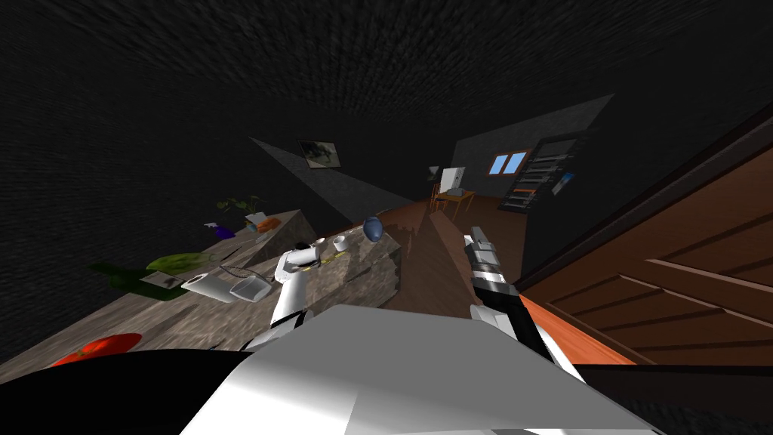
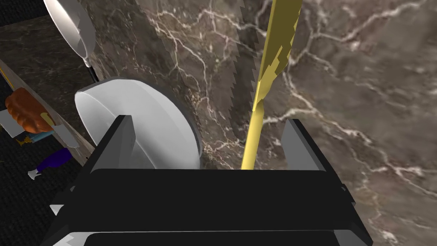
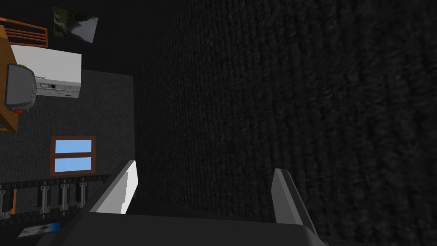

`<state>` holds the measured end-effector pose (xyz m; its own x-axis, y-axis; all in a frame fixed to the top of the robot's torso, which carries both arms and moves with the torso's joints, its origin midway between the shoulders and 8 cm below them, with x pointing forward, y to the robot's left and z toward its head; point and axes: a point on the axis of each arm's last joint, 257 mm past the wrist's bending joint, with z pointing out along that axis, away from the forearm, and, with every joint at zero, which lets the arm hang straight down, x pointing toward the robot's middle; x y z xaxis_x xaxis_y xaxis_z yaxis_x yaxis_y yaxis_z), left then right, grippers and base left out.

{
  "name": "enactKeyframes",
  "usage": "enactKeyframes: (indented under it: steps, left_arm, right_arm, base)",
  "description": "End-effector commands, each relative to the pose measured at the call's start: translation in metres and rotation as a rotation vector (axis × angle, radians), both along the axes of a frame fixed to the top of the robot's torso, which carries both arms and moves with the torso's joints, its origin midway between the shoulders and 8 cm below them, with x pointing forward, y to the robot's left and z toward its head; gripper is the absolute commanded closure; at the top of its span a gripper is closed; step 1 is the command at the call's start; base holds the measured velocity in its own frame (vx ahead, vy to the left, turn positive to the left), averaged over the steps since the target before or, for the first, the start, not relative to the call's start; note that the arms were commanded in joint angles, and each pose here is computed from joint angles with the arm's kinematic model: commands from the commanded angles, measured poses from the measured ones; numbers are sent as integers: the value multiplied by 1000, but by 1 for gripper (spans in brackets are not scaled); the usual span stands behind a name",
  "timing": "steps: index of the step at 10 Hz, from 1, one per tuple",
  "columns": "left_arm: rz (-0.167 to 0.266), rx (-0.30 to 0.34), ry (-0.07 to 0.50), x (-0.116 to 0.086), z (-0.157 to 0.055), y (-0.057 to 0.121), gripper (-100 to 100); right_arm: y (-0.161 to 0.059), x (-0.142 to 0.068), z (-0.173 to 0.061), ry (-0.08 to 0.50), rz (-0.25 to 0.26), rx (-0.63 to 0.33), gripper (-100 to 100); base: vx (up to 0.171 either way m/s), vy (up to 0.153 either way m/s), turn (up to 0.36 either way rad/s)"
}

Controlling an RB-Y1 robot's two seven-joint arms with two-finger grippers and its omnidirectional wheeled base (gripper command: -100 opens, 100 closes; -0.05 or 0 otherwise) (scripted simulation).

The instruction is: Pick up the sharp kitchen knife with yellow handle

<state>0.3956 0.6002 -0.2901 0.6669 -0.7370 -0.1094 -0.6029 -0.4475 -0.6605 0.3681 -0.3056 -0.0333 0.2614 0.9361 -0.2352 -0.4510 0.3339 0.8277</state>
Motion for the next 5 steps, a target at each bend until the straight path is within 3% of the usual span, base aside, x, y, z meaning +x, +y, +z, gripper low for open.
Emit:
enactKeyframes:
  steps: [1,5]
  left_arm:
    - [4,-29,15,4,-1,-3,-100]
    - [10,-108,59,13,-4,-11,-100]
  right_arm:
    - [0,0,0,0,0,0,0]
    - [0,0,0,0,0,0,0]
  base:
    - [-5,10,10]
    - [-4,10,4]
